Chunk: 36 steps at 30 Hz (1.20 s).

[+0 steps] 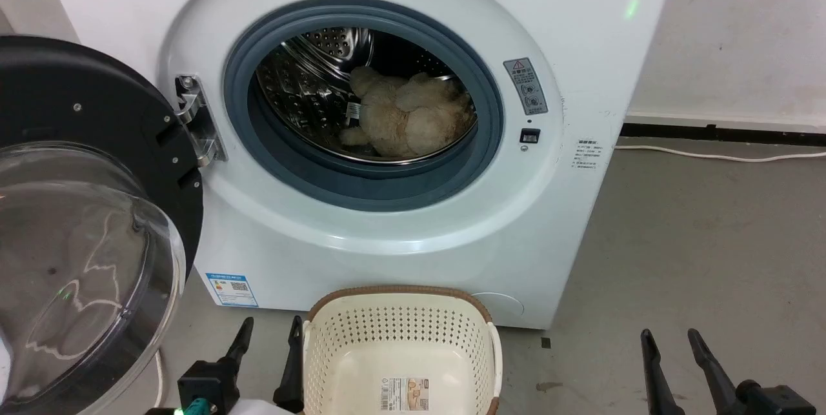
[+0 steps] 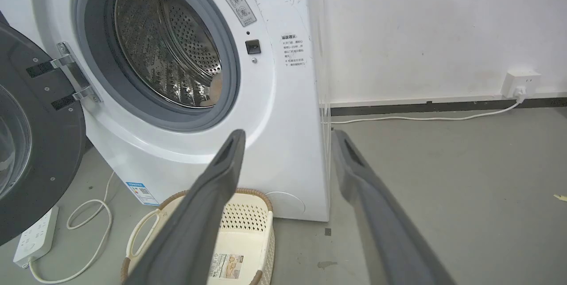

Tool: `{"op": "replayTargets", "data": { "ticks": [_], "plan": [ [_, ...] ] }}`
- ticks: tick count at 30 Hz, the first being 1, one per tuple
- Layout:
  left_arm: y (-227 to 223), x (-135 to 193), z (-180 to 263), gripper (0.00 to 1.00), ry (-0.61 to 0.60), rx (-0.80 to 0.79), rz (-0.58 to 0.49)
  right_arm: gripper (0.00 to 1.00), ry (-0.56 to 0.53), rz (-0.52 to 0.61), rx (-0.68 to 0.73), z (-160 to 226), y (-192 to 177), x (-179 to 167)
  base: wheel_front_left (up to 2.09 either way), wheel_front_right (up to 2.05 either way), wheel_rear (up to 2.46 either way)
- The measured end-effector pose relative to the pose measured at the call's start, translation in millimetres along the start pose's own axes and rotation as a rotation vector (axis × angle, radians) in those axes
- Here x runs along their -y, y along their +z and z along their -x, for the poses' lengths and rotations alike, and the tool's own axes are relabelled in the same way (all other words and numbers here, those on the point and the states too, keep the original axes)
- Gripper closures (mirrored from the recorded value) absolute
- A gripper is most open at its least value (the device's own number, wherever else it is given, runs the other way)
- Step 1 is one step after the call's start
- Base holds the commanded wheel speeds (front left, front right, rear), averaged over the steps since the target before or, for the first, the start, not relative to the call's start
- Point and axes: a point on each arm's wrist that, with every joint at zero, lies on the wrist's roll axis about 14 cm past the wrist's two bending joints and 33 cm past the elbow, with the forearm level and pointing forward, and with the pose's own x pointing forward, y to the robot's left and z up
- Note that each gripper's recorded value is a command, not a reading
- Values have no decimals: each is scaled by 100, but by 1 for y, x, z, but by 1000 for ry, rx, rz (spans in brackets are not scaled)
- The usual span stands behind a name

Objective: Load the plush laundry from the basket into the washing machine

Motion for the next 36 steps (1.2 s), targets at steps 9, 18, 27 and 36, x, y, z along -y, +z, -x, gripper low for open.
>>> {"op": "replayTargets", "data": {
  "ticks": [9,18,27,36],
  "plan": [
    [3,3,2,0,-8,9,15,0,2,-9,-10,0,-3,-1,0,0,0],
    [2,1,1,0,-2,3,25,0,3,-12,-16,0,-5,-2,0,0,0],
    [2,0,1,100,-1,1,24,100,3,-12,-18,0,-6,-1,0,0,0],
    [2,0,0,100,3,-5,15,100,7,1,-34,-1,-7,-2,0,0,0]
  ]
}}
